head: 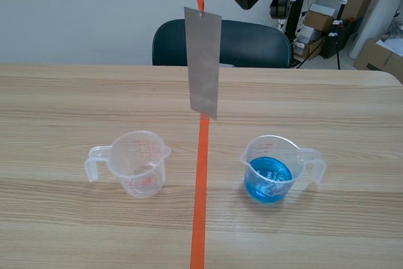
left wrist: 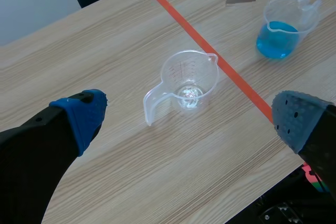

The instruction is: Do the redox reaction experiment. move the plate over the blue solution

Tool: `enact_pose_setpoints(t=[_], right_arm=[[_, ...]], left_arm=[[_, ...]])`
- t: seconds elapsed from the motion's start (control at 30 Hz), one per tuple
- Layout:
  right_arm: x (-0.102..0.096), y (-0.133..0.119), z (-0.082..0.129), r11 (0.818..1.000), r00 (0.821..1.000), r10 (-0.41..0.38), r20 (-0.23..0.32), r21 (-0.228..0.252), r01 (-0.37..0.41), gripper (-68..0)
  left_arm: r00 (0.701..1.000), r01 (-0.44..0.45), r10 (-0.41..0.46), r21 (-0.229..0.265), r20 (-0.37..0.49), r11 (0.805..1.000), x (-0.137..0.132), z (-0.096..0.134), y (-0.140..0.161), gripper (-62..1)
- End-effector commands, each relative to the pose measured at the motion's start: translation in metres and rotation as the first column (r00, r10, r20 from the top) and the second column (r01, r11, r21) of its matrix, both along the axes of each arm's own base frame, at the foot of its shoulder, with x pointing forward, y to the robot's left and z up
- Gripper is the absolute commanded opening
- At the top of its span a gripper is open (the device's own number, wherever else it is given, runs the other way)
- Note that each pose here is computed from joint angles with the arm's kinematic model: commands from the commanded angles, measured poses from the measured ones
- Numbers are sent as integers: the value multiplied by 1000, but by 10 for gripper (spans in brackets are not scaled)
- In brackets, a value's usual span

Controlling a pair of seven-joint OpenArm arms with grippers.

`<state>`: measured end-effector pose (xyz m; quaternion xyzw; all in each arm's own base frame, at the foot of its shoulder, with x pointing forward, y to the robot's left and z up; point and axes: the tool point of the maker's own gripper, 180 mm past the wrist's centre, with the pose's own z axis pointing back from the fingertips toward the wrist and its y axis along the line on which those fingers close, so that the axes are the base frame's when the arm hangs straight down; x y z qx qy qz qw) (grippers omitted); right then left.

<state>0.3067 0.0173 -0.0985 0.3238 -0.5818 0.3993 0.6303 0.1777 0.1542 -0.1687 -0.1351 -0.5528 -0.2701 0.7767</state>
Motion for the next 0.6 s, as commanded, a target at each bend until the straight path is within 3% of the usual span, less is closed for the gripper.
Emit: enact_pose_setpoints(t=[0.0, 0.3, 0.57], right_arm=[[2, -8, 12, 1000, 1000, -9, 25, 20, 8, -676], [0, -41, 16, 1000, 1000, -16, 12, -4, 16, -676], [2, -73, 22, 997, 998, -62, 9, -51, 63, -676]], left_arm=[[999, 2, -1, -24, 45, 1000, 5, 11, -3, 14], [993, 65, -58, -70, 100, 995, 9, 25, -21, 14], [987, 121, -111, -90, 115, 989, 11, 22, -44, 5]])
